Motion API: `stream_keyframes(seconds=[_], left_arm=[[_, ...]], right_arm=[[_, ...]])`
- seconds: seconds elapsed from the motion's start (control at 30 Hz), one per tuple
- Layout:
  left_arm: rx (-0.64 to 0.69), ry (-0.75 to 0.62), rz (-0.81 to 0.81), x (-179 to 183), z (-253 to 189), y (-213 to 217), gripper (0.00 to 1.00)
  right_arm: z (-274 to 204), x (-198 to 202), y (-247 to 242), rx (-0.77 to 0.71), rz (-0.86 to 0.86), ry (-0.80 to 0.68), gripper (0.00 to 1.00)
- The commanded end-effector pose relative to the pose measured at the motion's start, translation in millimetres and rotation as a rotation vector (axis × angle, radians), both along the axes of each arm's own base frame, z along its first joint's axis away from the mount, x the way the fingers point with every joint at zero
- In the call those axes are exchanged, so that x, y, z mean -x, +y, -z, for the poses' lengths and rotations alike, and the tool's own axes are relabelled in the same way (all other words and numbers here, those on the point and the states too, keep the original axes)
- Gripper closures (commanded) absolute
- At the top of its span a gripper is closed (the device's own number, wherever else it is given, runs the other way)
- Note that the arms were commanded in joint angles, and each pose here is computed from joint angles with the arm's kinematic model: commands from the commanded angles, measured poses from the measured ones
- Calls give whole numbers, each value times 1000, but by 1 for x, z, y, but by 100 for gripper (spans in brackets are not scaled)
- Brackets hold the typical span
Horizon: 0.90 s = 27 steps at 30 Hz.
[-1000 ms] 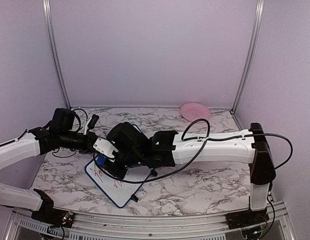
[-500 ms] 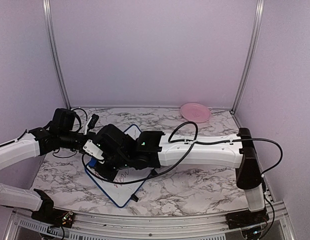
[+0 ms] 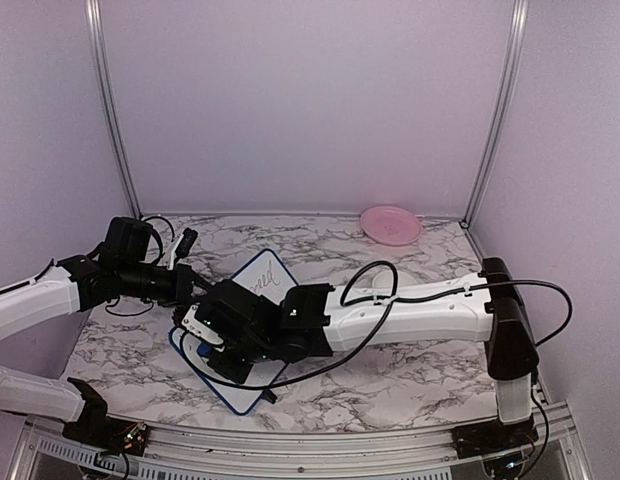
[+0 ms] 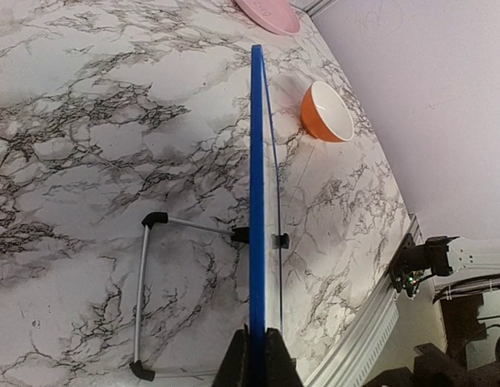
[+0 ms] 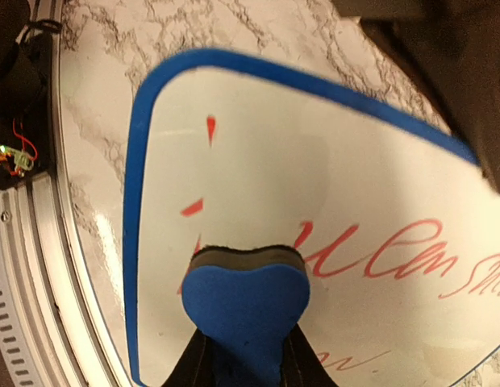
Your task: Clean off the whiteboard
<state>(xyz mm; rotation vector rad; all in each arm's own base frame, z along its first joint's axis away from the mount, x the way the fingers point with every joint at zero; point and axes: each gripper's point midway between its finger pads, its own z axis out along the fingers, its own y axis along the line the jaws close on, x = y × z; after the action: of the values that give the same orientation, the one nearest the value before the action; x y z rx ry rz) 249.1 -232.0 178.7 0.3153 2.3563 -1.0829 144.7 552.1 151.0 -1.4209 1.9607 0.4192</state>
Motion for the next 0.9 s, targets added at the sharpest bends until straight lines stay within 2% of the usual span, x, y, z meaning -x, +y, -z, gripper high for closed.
stream_keyframes(seconds=[0.0, 0.37, 0.6, 0.87], left_arm=[[-2, -14, -2, 0, -1, -1, 100], [-3, -16, -5, 0, -2, -2, 100], [-7, -17, -8, -1, -2, -2, 100], [-12, -15, -10, -2, -1, -2, 100]], right_arm=[[37, 9, -27, 113, 25, 11, 100], [-17, -6, 18, -15, 22, -75, 100], [-38, -20, 41, -21, 25, -155, 100], [-2, -13, 26, 73, 9, -116, 100]])
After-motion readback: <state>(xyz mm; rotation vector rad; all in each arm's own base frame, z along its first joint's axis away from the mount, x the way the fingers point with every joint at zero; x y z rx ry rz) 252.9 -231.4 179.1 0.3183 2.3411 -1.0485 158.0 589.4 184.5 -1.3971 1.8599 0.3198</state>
